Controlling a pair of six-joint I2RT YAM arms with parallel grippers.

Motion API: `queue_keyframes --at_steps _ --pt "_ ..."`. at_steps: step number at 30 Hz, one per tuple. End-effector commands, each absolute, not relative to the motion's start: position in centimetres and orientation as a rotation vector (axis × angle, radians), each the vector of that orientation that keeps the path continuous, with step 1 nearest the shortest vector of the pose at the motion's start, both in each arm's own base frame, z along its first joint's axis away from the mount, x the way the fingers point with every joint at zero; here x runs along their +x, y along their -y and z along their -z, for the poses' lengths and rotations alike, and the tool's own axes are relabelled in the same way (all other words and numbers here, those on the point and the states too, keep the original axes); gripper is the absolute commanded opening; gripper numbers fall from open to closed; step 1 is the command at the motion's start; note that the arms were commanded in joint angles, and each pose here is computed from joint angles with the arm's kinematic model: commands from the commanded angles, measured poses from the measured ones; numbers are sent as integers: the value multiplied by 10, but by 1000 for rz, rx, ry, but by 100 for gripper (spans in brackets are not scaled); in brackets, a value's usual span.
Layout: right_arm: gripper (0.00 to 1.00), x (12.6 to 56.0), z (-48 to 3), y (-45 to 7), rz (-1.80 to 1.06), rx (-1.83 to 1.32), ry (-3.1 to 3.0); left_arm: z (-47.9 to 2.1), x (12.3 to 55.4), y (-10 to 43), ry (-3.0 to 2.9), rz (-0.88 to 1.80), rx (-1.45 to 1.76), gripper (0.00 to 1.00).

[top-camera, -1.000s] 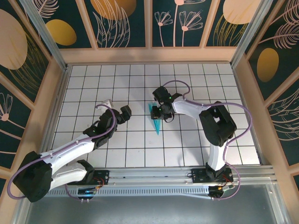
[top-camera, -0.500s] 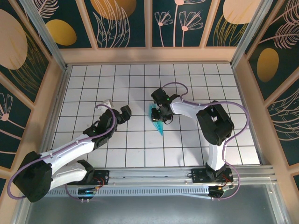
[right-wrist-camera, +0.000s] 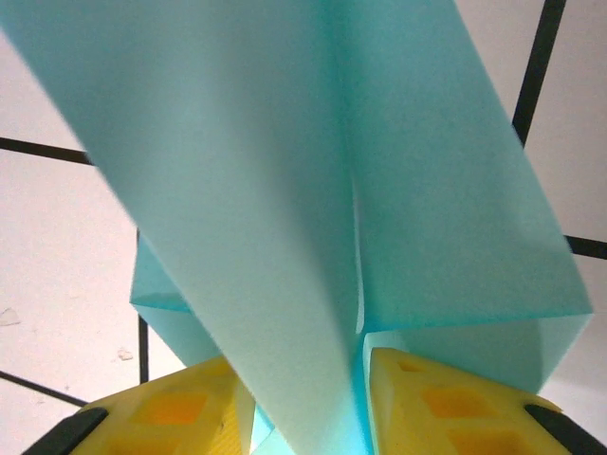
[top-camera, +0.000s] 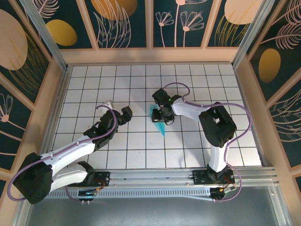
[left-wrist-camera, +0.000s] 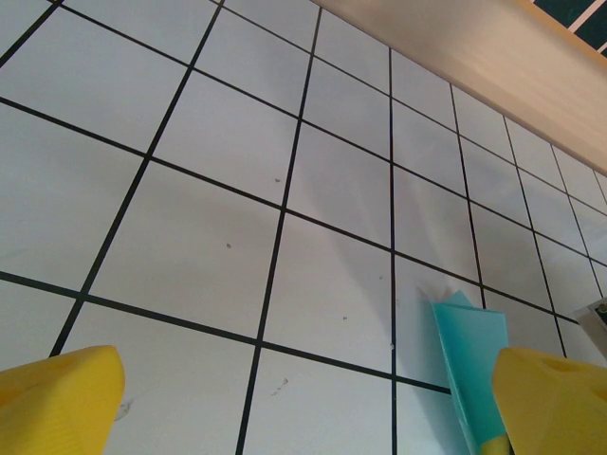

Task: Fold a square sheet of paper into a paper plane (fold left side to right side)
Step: Move the paper plane to the top-center of the table.

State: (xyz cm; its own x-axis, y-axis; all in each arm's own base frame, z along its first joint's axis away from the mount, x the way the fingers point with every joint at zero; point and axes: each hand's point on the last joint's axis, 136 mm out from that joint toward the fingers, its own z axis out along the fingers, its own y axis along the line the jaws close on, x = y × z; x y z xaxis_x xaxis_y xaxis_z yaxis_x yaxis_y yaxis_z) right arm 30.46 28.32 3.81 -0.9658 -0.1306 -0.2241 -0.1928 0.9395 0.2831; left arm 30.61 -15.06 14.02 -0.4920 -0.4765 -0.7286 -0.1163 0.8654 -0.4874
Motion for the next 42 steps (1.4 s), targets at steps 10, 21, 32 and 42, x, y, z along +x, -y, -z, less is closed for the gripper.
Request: queue_keyframes --at_steps 10,21,32,42 --pt "42 310 -65 -281 -535 -202 -2828 -138 310 153 -2071 478 -439 99" --pt "44 306 -52 -283 -549 -225 -2855 -138 311 154 -2075 478 -436 99" --pt "50 301 -43 -279 -525 -252 -2876 -137 313 157 -2089 469 -426 99" --pt "52 298 -33 -272 -482 -249 -2898 -137 315 159 -2095 471 -424 99"
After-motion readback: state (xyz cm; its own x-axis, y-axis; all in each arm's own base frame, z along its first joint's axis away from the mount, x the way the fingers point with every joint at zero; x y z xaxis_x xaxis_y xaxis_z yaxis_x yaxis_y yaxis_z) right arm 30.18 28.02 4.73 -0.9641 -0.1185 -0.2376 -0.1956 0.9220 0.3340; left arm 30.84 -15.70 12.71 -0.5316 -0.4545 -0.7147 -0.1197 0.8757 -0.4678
